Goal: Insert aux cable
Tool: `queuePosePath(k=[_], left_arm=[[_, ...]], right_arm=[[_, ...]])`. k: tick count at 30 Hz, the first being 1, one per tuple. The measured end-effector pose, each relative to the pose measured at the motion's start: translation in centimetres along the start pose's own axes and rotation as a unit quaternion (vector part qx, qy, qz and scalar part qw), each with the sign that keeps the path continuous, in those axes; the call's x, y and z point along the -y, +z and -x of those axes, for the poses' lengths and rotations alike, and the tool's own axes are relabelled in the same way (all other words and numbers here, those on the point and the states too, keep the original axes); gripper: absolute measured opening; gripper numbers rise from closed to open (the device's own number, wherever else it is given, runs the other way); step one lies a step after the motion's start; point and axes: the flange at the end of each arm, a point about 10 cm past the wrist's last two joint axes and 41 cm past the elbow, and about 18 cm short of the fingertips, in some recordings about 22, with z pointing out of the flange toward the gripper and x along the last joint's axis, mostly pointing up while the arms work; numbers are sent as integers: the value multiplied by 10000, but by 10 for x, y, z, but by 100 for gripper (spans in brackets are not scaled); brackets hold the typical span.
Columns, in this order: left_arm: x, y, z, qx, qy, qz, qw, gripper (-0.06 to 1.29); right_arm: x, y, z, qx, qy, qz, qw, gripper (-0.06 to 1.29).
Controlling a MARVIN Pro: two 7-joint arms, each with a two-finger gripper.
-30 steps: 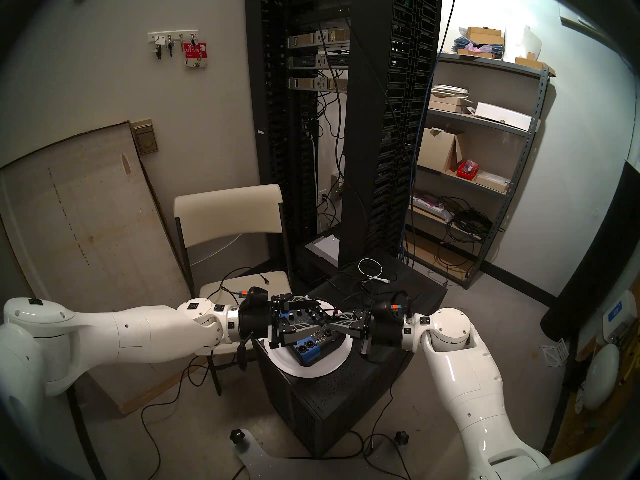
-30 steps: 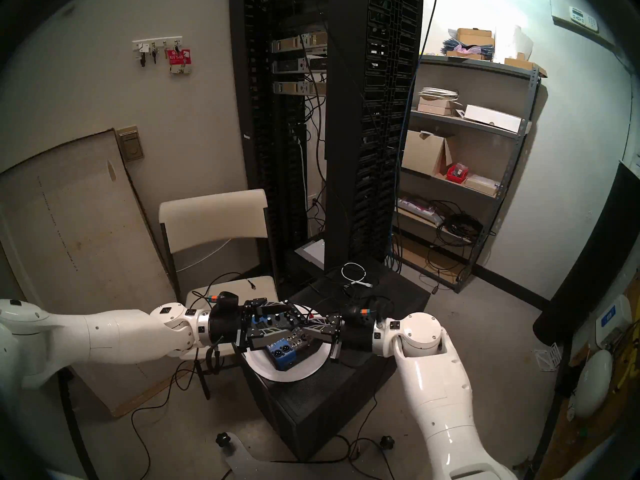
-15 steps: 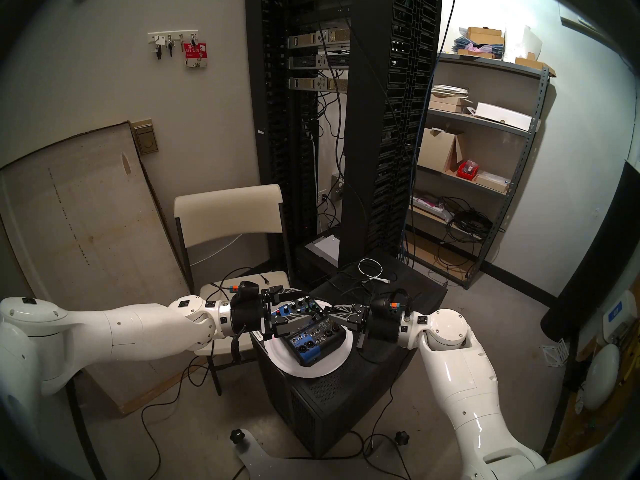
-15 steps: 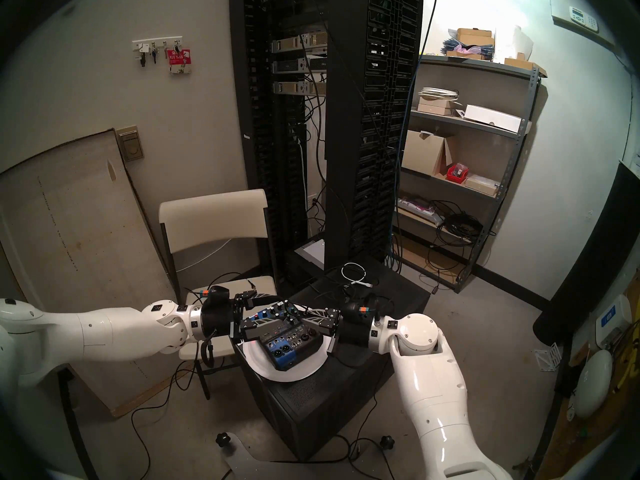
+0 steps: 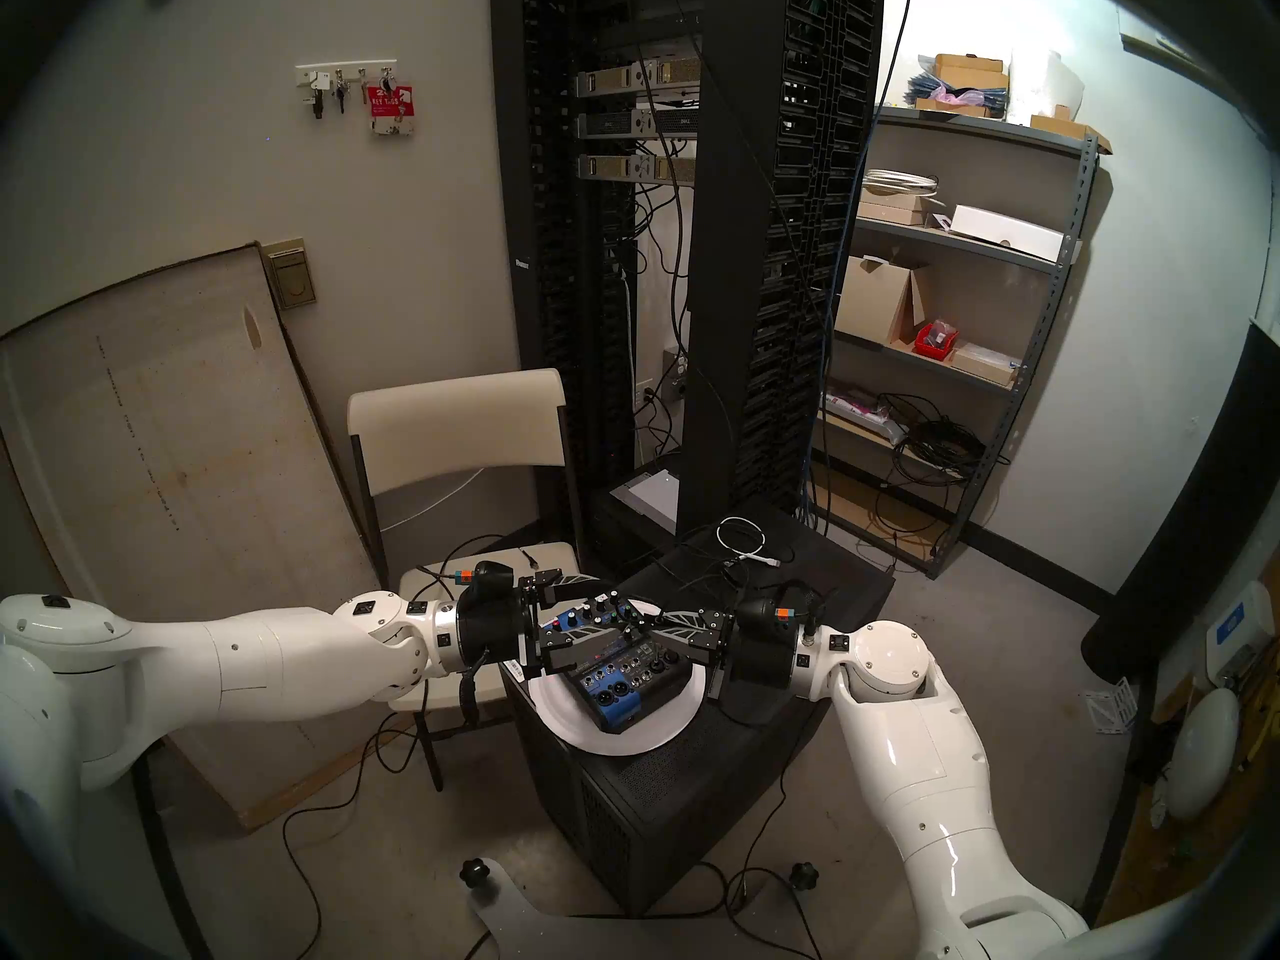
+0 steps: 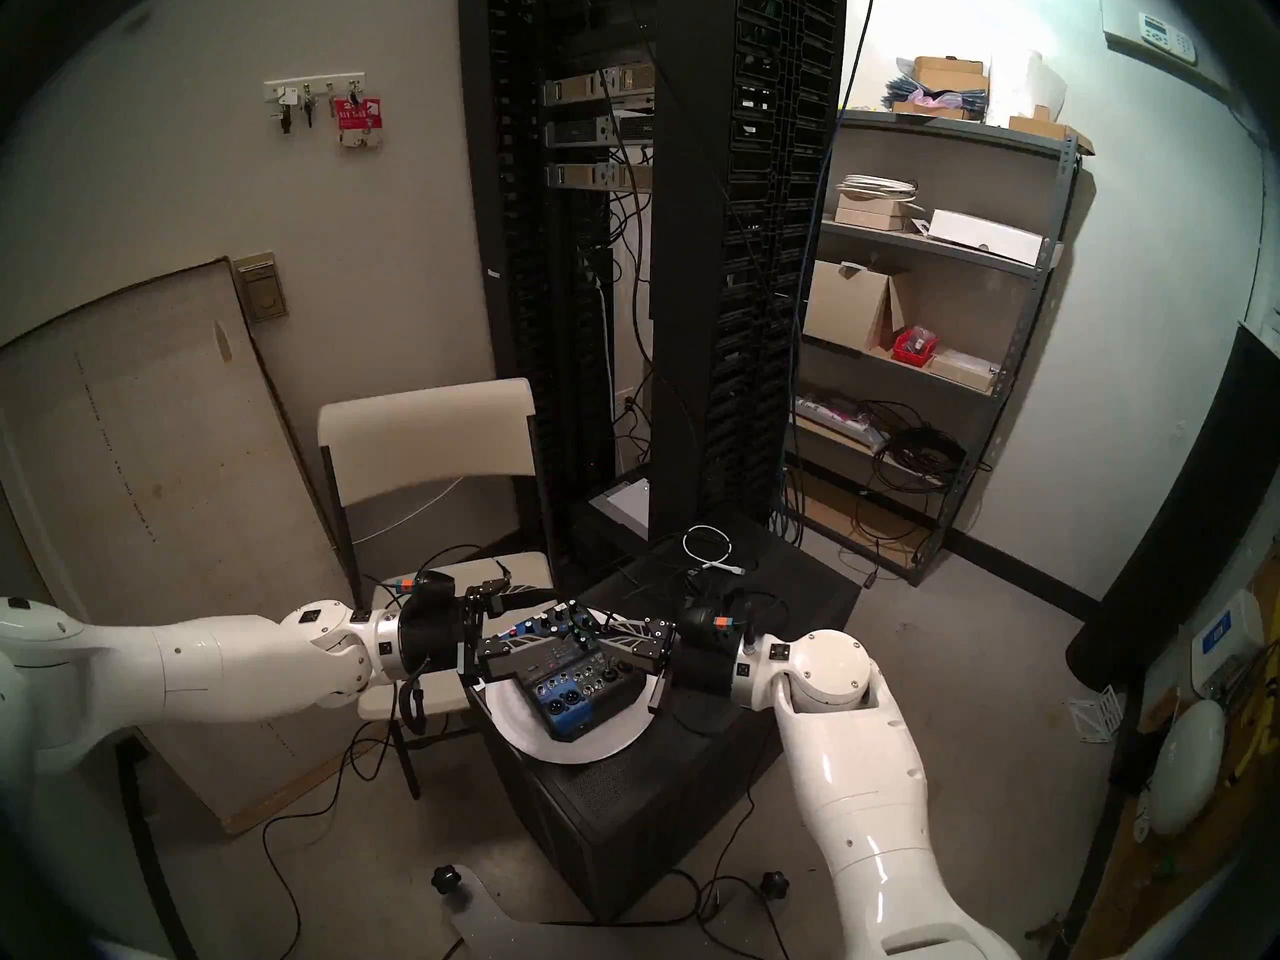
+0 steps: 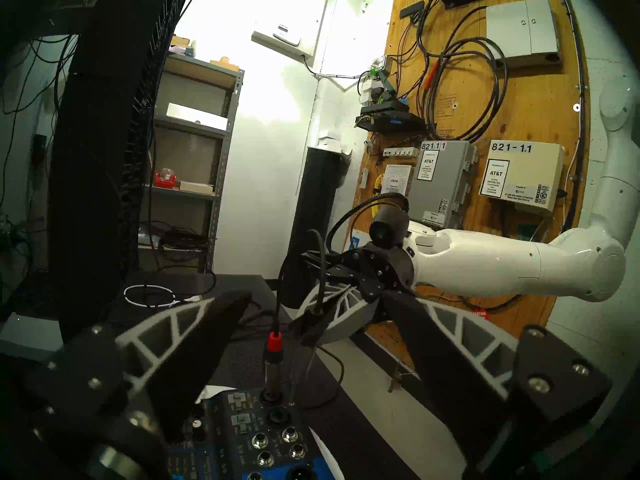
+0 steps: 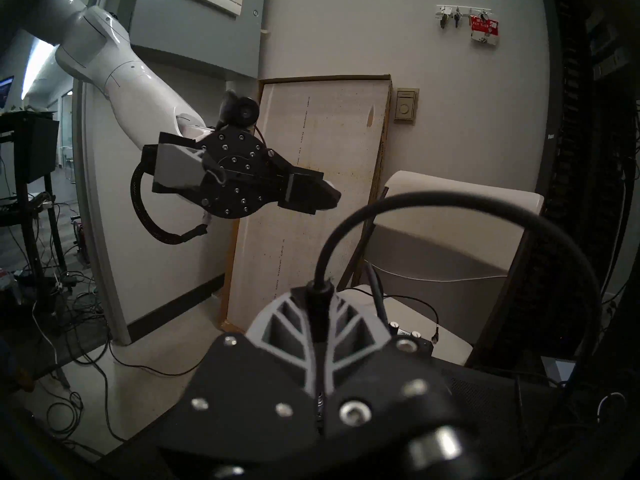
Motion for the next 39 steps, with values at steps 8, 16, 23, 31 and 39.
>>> queuePosePath(k=[8, 16, 23, 31, 39], left_arm=[[-1, 3, 0, -18, -7, 48, 10000, 107], [-2, 5, 1, -28, -9, 69, 10000, 108], [-2, 5, 1, -30, -10, 80, 10000, 108], [-2, 6, 1, -33, -7, 105, 9999, 108], [-2, 7, 0, -34, -5, 113, 9999, 109]], right_arm=[[1, 1, 8, -12, 24, 36, 10000, 0], [0, 2, 8, -64, -63, 132, 9999, 0], [-2, 2, 9, -52, -119, 178, 9998, 0], [-2, 3, 13, -34, -163, 188, 9997, 0], [-1, 2, 15, -29, -167, 181, 9997, 0]])
